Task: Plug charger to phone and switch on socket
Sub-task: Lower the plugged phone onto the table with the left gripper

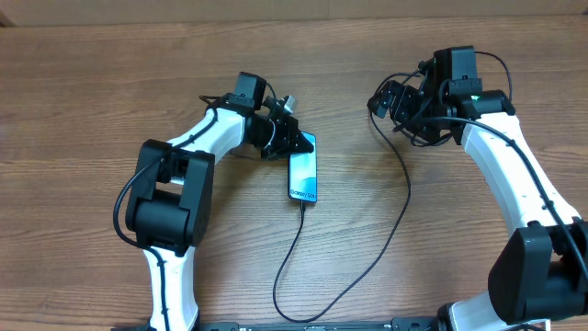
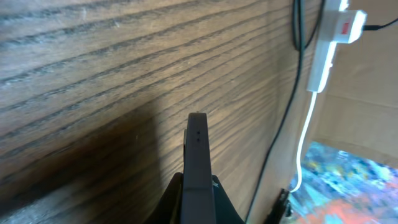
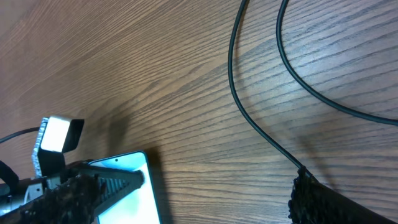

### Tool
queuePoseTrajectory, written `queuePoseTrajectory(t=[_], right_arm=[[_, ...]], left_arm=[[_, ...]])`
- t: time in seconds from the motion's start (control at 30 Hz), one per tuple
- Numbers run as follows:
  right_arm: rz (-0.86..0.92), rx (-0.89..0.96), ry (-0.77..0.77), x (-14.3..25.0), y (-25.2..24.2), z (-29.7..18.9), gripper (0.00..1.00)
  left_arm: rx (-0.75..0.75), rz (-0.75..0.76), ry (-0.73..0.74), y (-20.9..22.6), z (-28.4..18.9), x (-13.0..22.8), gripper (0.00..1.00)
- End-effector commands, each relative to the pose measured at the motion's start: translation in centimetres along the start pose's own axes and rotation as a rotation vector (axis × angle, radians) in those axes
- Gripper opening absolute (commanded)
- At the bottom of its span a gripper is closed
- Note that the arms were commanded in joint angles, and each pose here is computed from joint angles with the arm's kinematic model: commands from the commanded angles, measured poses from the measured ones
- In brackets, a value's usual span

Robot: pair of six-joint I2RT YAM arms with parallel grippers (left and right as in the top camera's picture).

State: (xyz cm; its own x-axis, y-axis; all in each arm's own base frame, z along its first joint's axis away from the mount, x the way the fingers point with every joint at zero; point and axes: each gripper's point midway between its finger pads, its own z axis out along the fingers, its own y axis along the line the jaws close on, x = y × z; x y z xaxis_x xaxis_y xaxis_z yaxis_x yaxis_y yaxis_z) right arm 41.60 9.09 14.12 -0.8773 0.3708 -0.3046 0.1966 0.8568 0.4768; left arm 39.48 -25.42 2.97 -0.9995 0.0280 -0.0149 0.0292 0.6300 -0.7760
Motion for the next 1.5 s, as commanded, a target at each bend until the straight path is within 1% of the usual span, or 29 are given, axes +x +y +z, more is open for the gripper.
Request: queuePoseTrajectory(t=[0.0, 0.2, 0.3, 0.7, 1.17, 1.23, 1.37, 1.47], right_arm=[[-0.012, 0.004, -0.03, -0.5, 0.3, -1.0, 1.0], [-0.009, 0.008, -0.021, -0.3, 0.2, -1.0, 1.0], [-0.006, 0.012, -0.014, -0.1, 0.1, -1.0, 1.0], [-0.003, 0.016, -0.006, 0.1, 0.0, -1.0, 1.0], [-0.002, 0.018, -0.003, 0.2, -0.1, -1.0, 1.0], [-0.001, 0.018, -0.001, 0.2, -0.1, -1.0, 1.0], [-0.001, 0.018, -0.001, 0.2, -0.1, -1.0, 1.0], [-0.001, 0.018, -0.001, 0.2, -0.1, -1.0, 1.0]], left_arm=[[-0.044, 0.042, -0.018, -0.2, 0.4, -0.3, 0.04], [-0.043, 0.022, -0.044, -0.6, 0.7, -0.9, 0.04], [-0.085, -0.016, -0.071, 0.1, 0.7, -1.4, 0.04], [-0.112, -0.091, -0.087, 0.6, 0.6, -1.6, 0.04], [-0.116, -0.099, -0.079, 0.8, 0.6, -1.3, 0.04], [-0.117, -0.101, -0.078, 0.8, 0.6, -1.3, 0.06], [-0.118, -0.104, -0.075, 0.8, 0.6, -1.2, 0.15], [-0.12, -0.106, -0.073, 0.8, 0.6, -1.1, 0.15]])
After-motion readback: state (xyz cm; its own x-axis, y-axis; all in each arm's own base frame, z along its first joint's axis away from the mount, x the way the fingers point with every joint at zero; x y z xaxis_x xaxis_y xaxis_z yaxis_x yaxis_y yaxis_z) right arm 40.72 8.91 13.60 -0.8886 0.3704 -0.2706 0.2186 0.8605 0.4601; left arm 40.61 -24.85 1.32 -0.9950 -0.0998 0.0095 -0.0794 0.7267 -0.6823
